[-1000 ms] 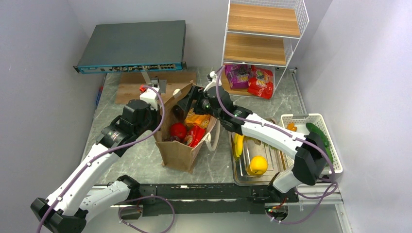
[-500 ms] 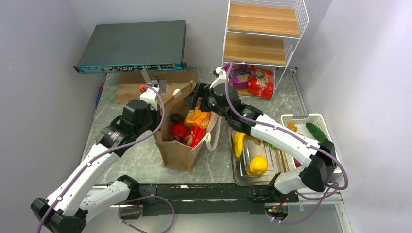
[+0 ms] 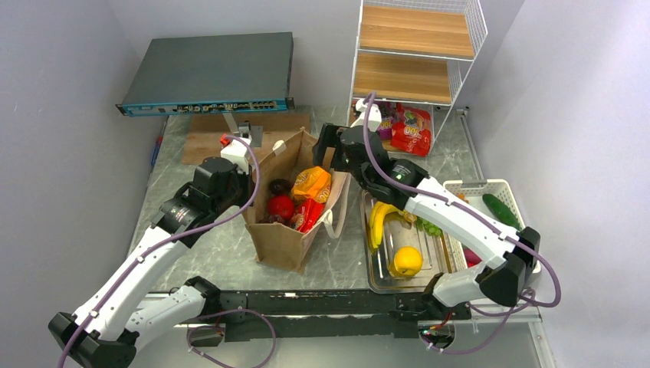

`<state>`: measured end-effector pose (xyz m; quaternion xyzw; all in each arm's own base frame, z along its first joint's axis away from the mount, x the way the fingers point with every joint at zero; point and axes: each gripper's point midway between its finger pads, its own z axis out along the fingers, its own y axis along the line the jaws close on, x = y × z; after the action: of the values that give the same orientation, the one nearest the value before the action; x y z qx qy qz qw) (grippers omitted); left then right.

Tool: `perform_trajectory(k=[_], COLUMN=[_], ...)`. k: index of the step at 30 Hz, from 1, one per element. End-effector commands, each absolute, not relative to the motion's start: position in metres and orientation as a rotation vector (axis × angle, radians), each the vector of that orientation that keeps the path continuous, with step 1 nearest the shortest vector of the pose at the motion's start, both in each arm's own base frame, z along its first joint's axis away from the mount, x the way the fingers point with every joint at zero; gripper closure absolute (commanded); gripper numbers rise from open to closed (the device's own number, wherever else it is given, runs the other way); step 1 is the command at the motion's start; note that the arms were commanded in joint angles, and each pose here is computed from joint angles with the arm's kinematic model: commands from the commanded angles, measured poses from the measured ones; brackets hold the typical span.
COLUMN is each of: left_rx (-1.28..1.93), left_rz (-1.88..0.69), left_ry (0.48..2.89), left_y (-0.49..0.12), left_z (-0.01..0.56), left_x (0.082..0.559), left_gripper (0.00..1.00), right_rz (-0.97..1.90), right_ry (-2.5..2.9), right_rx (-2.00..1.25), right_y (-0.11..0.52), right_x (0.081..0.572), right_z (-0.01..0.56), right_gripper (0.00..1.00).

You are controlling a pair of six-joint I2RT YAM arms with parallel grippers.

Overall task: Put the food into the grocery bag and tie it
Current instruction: Place the fake vegetable into the grocery bag.

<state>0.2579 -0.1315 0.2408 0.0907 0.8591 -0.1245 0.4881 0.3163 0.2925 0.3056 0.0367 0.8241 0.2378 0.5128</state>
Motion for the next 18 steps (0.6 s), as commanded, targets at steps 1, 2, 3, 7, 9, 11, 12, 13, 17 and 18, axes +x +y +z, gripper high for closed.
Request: perform_trajectory(k=[1, 2, 3, 7, 9, 11, 12, 13, 17, 18], left_rx=[0.204, 0.205, 0.206, 0.209, 0.208, 0.209, 0.208, 0.206, 0.21, 0.211], left_rz=[-0.335, -0.336, -0.336, -0.339, -0.337, -0.338, -0.337, -0.335, -0.334, -0.333], left_ry=[1.967, 1.966, 1.969, 1.97, 1.97, 1.97, 1.969, 1.969, 1.974, 1.977], left_y=[-0.136, -0.137, -0.137, -0.138, -0.137, -0.138, -0.137, -0.137, -0.138, -0.139], left_z=[0.271, 0.272, 0.271, 0.271, 0.271, 0.271, 0.271, 0.27, 0.269, 0.269], left_x=[0.269, 0.269, 0.269, 0.269, 0.27, 0.269, 0.269, 0.269, 0.269, 0.27], left_gripper=[1.0, 1.0, 1.0, 1.0, 1.0, 1.0, 1.0, 1.0, 1.0, 1.0], right_rz=[0.369, 0.342, 0.312, 0.285, 0.302, 0.315, 0.33, 0.35, 0.601, 0.68], right_ry=[1.925, 1.925, 1.927, 1.951, 1.944, 1.903, 1.878, 1.86, 1.859, 1.865], right_rx=[0.155, 0.163, 0.167, 0.173, 0.255, 0.333, 0.354, 0.365, 0.412, 0.42], right_y=[0.241, 0.233, 0.224, 0.209, 0.199, 0.189, 0.185, 0.184, 0.183, 0.185], right_x=[0.315, 0.315, 0.315, 0.319, 0.32, 0.321, 0.32, 0.319, 0.31, 0.307], right_z=[0.324, 0.323, 0.322, 0.315, 0.317, 0.323, 0.326, 0.325, 0.328, 0.327], right_gripper=[0.0, 0.0, 0.0, 0.0, 0.0, 0.0, 0.0, 0.0, 0.0, 0.0])
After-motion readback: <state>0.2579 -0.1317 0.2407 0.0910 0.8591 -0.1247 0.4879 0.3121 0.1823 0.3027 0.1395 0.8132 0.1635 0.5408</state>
